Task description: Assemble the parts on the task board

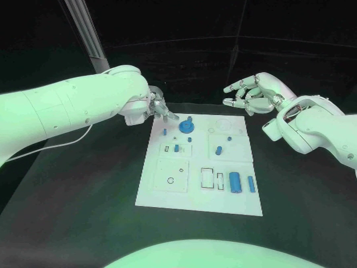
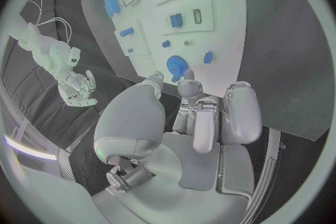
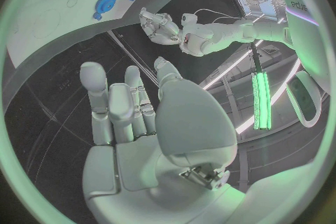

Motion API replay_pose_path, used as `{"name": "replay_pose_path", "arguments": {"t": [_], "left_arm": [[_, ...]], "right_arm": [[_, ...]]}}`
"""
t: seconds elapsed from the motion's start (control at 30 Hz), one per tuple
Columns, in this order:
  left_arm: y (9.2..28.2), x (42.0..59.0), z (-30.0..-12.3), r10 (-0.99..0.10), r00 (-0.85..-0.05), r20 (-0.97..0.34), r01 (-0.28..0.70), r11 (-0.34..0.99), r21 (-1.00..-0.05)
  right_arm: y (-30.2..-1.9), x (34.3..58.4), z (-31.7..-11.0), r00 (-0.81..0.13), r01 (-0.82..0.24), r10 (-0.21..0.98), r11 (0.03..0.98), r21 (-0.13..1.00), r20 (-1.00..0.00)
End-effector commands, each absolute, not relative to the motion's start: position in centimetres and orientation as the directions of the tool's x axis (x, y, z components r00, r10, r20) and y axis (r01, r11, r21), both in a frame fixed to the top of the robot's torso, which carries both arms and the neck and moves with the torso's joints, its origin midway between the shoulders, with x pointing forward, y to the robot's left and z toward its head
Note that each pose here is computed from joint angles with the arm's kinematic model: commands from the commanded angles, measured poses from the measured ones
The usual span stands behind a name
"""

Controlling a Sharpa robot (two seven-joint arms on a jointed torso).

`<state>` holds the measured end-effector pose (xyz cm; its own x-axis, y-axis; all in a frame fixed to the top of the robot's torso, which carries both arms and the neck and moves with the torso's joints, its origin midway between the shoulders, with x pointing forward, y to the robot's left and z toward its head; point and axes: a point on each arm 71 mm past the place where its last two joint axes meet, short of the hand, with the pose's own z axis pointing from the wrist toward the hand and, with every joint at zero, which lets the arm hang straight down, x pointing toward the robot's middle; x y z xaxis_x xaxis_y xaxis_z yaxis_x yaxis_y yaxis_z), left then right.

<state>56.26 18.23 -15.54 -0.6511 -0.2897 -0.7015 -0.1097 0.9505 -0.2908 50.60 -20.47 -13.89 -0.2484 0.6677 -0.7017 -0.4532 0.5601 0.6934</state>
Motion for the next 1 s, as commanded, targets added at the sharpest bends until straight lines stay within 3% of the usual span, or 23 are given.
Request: {"name": "replay_pose_path", "arguments": {"t": [0.03,0.53,1.0], "left_arm": [[18.0,56.7,-15.7,-0.245,-0.721,-0.648,-0.089,0.960,-0.264],[18.5,58.9,-17.5,-0.165,-0.715,-0.680,-0.091,0.985,-0.144],[18.7,59.0,-19.1,-0.148,-0.721,-0.677,-0.091,0.989,-0.119]], "right_arm": [[-20.3,50.6,-13.8,-0.255,-0.458,0.667,0.554,0.695,-0.700],[-20.0,50.7,-13.8,-0.259,-0.459,0.667,0.552,0.696,-0.699],[-19.9,50.8,-13.9,-0.263,-0.456,0.665,0.553,0.698,-0.699]]}}
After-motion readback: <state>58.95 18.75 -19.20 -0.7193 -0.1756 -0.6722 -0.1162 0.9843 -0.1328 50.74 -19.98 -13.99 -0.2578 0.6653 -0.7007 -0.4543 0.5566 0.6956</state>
